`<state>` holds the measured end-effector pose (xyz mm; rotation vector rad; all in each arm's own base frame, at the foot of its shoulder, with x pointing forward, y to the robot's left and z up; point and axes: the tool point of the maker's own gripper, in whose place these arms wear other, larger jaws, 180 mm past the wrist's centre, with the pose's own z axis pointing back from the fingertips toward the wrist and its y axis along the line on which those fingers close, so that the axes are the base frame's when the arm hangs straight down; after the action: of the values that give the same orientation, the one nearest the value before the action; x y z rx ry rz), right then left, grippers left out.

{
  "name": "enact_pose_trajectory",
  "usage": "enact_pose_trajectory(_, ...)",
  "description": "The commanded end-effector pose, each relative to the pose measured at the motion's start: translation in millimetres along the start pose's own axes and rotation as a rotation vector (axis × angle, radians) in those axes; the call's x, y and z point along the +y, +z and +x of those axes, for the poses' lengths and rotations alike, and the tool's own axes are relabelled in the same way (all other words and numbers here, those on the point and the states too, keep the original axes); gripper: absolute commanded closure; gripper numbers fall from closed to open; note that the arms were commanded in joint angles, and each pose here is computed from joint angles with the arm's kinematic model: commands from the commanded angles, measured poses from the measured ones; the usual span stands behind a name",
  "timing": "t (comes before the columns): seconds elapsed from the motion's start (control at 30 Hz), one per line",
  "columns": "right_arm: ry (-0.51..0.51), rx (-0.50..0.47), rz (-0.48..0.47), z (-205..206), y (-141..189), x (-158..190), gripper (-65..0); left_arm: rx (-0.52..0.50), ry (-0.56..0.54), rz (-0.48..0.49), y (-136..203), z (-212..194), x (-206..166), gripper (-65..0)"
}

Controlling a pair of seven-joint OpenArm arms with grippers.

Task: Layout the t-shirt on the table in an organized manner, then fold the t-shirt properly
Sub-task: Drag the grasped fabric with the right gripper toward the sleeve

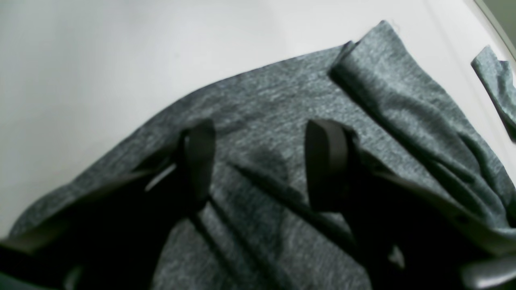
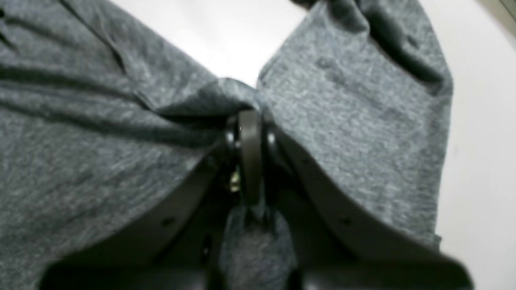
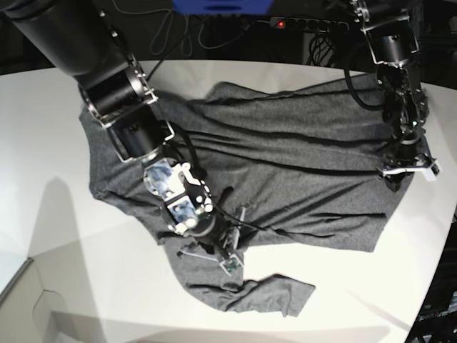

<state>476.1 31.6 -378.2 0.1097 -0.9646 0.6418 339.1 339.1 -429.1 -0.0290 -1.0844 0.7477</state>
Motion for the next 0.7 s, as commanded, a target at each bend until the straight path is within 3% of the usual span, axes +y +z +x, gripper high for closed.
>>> enact_pose_trajectory(0.0, -0.002, -0.089, -0.020, 37.7, 1.9, -7.9, -7.2, 0.090, 0.001, 0.044, 2.9, -19.8, 11.9, -35.2)
enact_pose_trajectory(0.13, -0.010, -0.114, -0.033, 51.2, 3.3, -16.7, -21.4, 0.096, 0.003, 0.050, 3.2, -22.6, 14.5, -35.2)
enact_pose_trajectory(0.27, -0.199, -0.160, -0.091, 61.6, 8.9, -49.4, -31.9, 0.109, 0.002, 0.061, 7.7, -29.2, 21.7, -35.2)
enact_pose_trajectory(0.33, -0.232, -0.155, -0.099, 59.4, 9.5, -53.8, -34.0, 0.109, 0.000, 0.062, 7.6, -29.0, 22.5, -35.2)
enact_pose_trajectory(0.5, -0.099, -0.112, -0.015, 44.4, 2.1, -4.3, -34.4, 0.110, -0.001, 0.065, 8.5, -28.9, 24.6, -35.2)
enact_pose_trajectory(0.67, 0.008, -0.147, 0.062, 49.2, 10.6, 44.3, -34.4, 0.102, 0.000, 0.078, 8.9, -25.5, 30.8, -35.2)
